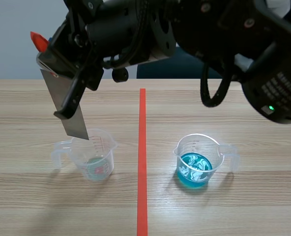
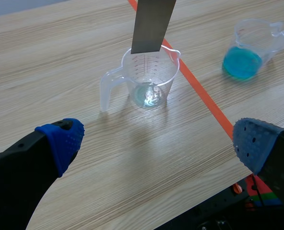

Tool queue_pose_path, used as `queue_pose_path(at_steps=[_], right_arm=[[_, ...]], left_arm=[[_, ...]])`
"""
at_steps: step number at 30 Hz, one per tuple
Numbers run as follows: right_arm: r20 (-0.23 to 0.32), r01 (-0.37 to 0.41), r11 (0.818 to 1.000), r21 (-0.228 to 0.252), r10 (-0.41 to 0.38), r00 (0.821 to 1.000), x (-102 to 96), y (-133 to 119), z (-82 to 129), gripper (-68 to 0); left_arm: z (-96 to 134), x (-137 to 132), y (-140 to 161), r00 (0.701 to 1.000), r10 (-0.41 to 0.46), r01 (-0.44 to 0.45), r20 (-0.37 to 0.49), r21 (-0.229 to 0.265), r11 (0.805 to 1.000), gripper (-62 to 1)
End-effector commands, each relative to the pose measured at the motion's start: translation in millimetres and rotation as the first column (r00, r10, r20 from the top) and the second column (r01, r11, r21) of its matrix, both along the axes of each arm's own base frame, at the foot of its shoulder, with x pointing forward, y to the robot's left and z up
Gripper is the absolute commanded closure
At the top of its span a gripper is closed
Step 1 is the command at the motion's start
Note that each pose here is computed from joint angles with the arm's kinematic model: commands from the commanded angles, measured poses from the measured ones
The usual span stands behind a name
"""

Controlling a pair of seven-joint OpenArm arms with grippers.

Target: Do the redox reaction experiment

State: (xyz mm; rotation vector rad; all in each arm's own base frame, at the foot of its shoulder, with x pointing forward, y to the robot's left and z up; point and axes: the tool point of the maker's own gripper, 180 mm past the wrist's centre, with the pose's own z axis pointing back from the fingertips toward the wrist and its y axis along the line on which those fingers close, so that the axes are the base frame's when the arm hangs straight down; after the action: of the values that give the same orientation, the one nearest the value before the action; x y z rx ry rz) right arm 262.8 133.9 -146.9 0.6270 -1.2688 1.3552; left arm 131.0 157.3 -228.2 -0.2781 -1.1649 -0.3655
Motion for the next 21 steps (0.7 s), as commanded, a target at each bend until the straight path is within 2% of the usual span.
queue_pose_path(at_steps=[1, 8, 21], right_arm=[[0.029, -0.007, 0.999, 0.033, 0.007, 1.000, 3.2, 1, 19, -0.8], [-0.002, -0.009, 0.999, 0.034, 0.009, 1.000, 6.5, 1, 32, -0.8], [0.001, -0.012, 0.999, 0.034, 0.012, 1.000, 6.9, 1, 35, -0.8]], left_arm=[[7, 2, -4, 1.000, 0.000, 0.001, 0.022, -0.020, 1.000, -62.3], [7, 2, -4, 1.000, 0.000, 0.001, 0.022, -0.020, 1.000, -62.3], [7, 2, -4, 1.000, 0.000, 0.001, 0.022, -0.020, 1.000, -62.3]])
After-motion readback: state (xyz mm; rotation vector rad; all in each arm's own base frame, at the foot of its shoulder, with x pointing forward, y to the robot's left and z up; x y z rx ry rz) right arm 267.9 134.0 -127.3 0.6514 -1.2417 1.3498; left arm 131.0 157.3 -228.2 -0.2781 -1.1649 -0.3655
